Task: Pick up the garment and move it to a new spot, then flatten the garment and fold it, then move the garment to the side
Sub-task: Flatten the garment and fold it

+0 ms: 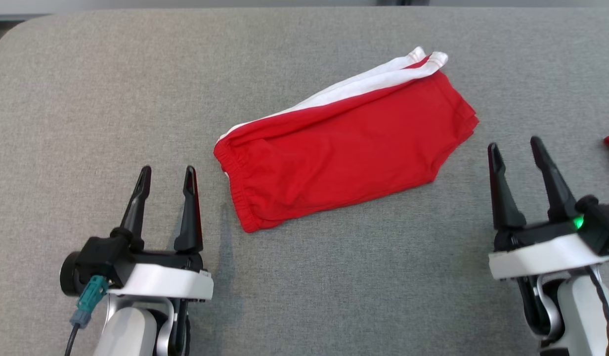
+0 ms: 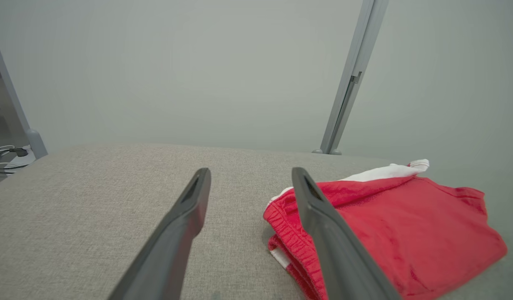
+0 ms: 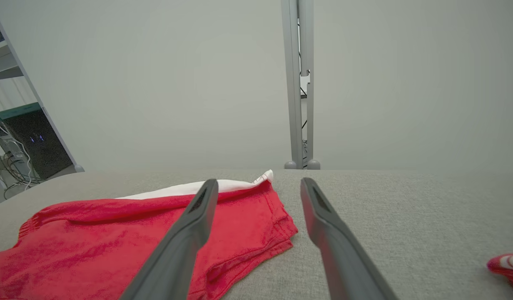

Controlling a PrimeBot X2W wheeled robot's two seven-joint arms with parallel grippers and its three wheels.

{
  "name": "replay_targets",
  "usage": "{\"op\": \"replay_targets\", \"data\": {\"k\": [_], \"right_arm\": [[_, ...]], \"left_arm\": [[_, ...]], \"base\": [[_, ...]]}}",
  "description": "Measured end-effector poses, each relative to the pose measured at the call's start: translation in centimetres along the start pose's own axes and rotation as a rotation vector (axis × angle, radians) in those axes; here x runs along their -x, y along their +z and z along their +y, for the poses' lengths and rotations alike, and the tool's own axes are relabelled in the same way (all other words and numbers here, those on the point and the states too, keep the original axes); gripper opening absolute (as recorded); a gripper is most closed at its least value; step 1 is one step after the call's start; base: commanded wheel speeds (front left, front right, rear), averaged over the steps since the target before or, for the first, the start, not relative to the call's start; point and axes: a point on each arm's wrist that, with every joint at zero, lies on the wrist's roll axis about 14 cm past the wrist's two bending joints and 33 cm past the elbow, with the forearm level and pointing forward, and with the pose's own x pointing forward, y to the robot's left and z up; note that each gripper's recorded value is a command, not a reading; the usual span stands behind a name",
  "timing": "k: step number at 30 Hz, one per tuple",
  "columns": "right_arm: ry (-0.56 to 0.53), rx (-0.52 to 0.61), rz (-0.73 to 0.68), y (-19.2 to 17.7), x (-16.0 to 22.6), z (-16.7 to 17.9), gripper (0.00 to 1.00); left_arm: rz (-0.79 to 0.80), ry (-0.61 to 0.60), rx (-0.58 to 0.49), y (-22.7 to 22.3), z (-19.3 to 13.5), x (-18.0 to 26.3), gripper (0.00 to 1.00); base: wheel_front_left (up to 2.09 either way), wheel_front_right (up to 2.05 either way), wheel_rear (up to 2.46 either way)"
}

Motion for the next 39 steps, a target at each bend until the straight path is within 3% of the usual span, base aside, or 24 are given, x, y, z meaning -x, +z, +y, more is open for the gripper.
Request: {"op": "replay_targets", "data": {"k": [6,22,30,39], "right_arm": [[-0.028,-0.006,0.01,0.0,2.0,-0.1,1.0],[-0.029,-0.011,0.016,-0.4,1.7,0.0,1.0],[-0.002,0.02,0.113,-3.8,-2.0,-1.3,1.0],[0.033,0.004,0.321,-10.1,-5.3,-0.7,1.0]], "left_arm": [[0.019,-0.004,0.003,-0.5,-0.1,0.9,1.0],[0.046,0.003,-0.005,-1.3,0.4,0.9,1.0],[0.041,-0.009,-0.005,-1.4,0.1,-0.2,1.0],[0.051,0.004,-0.015,-1.9,0.8,-0.8,1.0]], "base": [[0.0,0.0,0.0],[0.0,0.0,0.0],[0.0,0.0,0.0],[0.0,0.0,0.0]]}}
